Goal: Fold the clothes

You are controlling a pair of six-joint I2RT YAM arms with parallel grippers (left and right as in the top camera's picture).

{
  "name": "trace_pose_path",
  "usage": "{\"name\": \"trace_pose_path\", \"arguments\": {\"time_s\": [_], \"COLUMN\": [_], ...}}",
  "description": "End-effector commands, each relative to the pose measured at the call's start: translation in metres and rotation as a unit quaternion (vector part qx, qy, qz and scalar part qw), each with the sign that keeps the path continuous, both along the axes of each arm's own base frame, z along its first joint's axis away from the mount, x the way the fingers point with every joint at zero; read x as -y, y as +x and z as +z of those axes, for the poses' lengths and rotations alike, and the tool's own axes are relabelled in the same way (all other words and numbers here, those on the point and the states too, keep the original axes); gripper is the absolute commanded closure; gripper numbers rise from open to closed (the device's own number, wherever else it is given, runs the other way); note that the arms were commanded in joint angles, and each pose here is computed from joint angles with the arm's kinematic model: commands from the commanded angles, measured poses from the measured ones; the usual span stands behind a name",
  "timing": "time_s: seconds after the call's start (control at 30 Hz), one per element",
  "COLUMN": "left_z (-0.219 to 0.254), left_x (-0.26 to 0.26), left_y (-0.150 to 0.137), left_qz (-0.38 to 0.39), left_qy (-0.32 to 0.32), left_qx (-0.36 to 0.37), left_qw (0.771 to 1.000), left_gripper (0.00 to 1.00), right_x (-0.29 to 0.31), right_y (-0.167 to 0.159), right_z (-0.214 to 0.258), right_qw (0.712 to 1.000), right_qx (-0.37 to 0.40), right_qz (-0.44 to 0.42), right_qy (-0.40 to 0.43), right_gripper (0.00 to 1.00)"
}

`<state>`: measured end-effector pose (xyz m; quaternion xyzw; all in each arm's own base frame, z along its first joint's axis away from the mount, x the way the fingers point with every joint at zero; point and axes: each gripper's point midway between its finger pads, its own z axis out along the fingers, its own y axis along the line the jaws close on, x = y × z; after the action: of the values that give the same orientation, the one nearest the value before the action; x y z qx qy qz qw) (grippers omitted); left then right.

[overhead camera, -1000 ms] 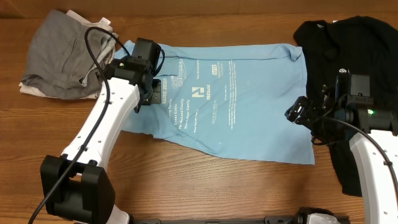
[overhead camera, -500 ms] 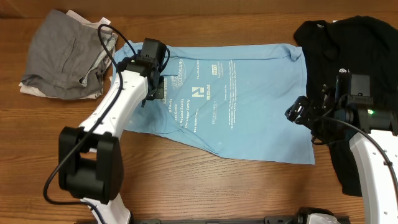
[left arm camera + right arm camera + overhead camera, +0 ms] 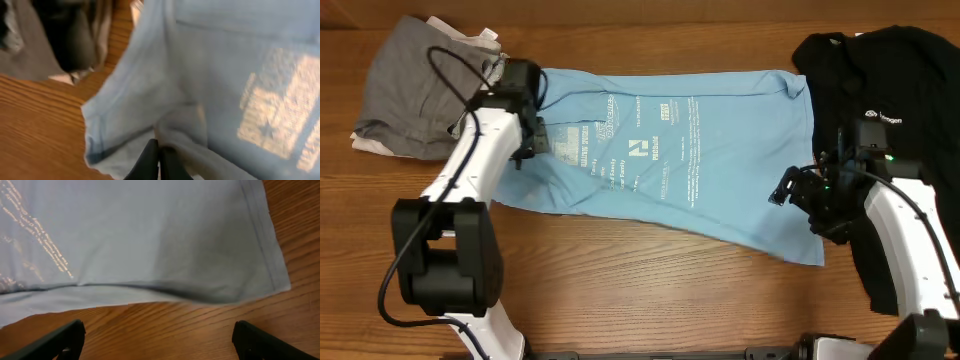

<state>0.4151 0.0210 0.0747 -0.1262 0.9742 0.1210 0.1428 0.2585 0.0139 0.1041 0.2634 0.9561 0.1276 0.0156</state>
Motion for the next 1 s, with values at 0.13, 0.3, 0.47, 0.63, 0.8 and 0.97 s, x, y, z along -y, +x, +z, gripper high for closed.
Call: {"name": "trace_pose_path", "arguments": {"time_s": [0.13, 0.3, 0.47, 0.63, 0.8, 0.97], "left_z": [0.012, 0.019, 0.024, 0.03, 0.032, 0.044], "left_x": [0.006, 0.009, 0.009, 0.01, 0.01, 0.007], "left_y": [0.035, 0.051, 0.062, 0.068, 0.071, 0.075], "left_qz": [-0.022, -0.026, -0.026, -0.027, -0.027, -0.023], "left_qy": [-0.026, -0.035, -0.035, -0.036, -0.036, -0.029], "left_qx": [0.067, 0.102, 0.127, 0.141, 0.15, 0.155], "left_qw": [0.997, 0.994, 0.991, 0.989, 0.988, 0.987], "left_gripper": [0.96, 0.96, 0.96, 0.96, 0.96, 0.96], "right_x": [0.001, 0.001, 0.001, 0.001, 0.001, 0.001], "right_y": [0.0, 0.002, 0.004, 0.004, 0.005, 0.004], "right_z": [-0.002, -0.001, -0.001, -0.001, -0.001, -0.001], "right_qw": [1.0, 1.0, 1.0, 1.0, 1.0, 1.0], "right_qx": [-0.003, 0.001, 0.006, 0.007, 0.007, 0.006], "right_qz": [-0.01, -0.01, -0.01, -0.01, -0.01, -0.01], "right_qy": [-0.004, -0.004, -0.005, -0.005, -0.005, -0.004], "right_gripper": [0.01, 0.01, 0.01, 0.01, 0.01, 0.01]}}
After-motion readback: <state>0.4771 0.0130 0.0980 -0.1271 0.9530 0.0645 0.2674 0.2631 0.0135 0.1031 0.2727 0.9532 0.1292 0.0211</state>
